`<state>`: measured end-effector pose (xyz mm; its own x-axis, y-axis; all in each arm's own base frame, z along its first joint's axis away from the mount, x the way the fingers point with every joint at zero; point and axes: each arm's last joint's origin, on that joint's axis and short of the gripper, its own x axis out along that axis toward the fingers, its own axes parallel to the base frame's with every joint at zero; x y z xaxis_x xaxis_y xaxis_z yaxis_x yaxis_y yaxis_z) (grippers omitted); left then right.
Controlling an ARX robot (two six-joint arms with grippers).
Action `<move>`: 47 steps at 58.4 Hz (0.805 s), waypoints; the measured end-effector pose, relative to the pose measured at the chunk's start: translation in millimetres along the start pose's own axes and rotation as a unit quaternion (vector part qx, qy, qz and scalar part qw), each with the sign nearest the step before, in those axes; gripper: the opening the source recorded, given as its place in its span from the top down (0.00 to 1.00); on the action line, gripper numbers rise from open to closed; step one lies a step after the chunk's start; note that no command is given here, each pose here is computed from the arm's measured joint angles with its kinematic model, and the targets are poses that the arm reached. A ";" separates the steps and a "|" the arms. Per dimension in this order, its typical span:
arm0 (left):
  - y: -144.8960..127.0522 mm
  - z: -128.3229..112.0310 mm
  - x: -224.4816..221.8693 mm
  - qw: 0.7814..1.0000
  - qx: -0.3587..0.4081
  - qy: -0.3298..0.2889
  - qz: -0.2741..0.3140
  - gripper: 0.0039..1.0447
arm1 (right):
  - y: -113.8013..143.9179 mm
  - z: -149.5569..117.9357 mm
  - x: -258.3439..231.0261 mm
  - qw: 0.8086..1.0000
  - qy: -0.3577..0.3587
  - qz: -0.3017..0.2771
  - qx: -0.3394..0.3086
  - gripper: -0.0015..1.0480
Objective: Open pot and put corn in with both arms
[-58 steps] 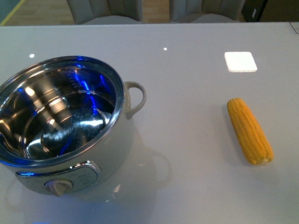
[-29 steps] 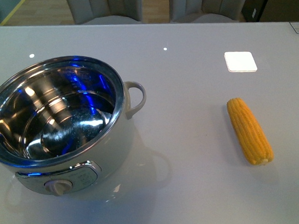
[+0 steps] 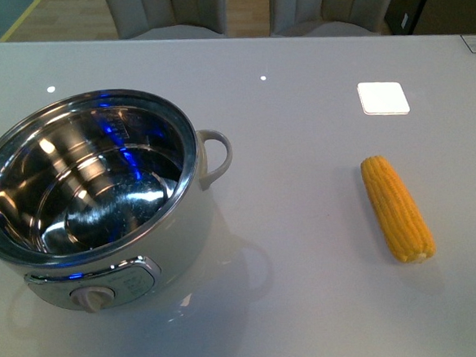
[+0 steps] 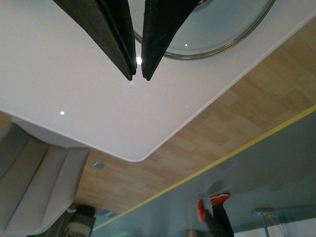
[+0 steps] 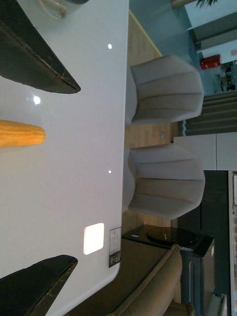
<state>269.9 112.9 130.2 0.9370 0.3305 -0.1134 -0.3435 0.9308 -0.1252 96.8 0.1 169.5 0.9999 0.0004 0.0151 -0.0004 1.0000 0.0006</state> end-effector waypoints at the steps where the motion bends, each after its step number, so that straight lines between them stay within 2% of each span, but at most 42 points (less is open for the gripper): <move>1: -1.4 2.8 -5.1 1.000 -0.001 -0.004 -0.004 0.90 | 0.0 0.0 0.0 1.000 0.000 0.000 0.000 0.08; 4: -4.6 8.6 -17.7 1.000 -0.005 -0.013 -0.013 0.88 | 0.0 0.0 0.0 1.000 0.000 0.000 0.000 0.08; 9: -12.9 18.1 -36.2 1.000 -0.018 -0.023 -0.012 0.78 | 0.0 0.0 0.0 1.000 0.000 0.000 0.000 0.08; 13: -21.0 23.5 -49.4 0.999 -0.027 -0.030 -0.022 0.76 | 0.0 0.0 0.0 1.000 0.000 0.000 0.000 0.08; 24: -28.0 21.8 -97.3 0.998 -0.049 -0.007 -0.037 0.68 | 0.0 0.0 0.0 1.000 0.000 0.000 0.000 0.08; 40: -27.0 12.0 -154.9 0.995 -0.063 0.042 -0.071 0.22 | 0.0 0.0 0.0 1.000 0.000 0.000 0.000 0.08; 44: -26.7 11.1 -164.1 0.994 -0.063 0.040 -0.074 0.07 | 0.0 0.0 0.0 1.000 0.000 0.000 0.000 0.08; 45: -26.7 11.7 -164.9 0.995 -0.063 0.037 -0.074 0.05 | 0.0 0.0 0.0 1.000 0.000 0.000 0.000 0.08; 47: -26.7 12.2 -165.3 0.995 -0.064 0.035 -0.075 0.07 | 0.0 0.0 0.0 1.000 0.000 0.000 0.000 0.08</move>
<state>124.9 35.2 164.3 0.9729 0.1745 -0.1514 -0.2104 0.9399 -0.2689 96.8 0.1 169.5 0.9999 0.0000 0.0151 0.0000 1.0000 0.0006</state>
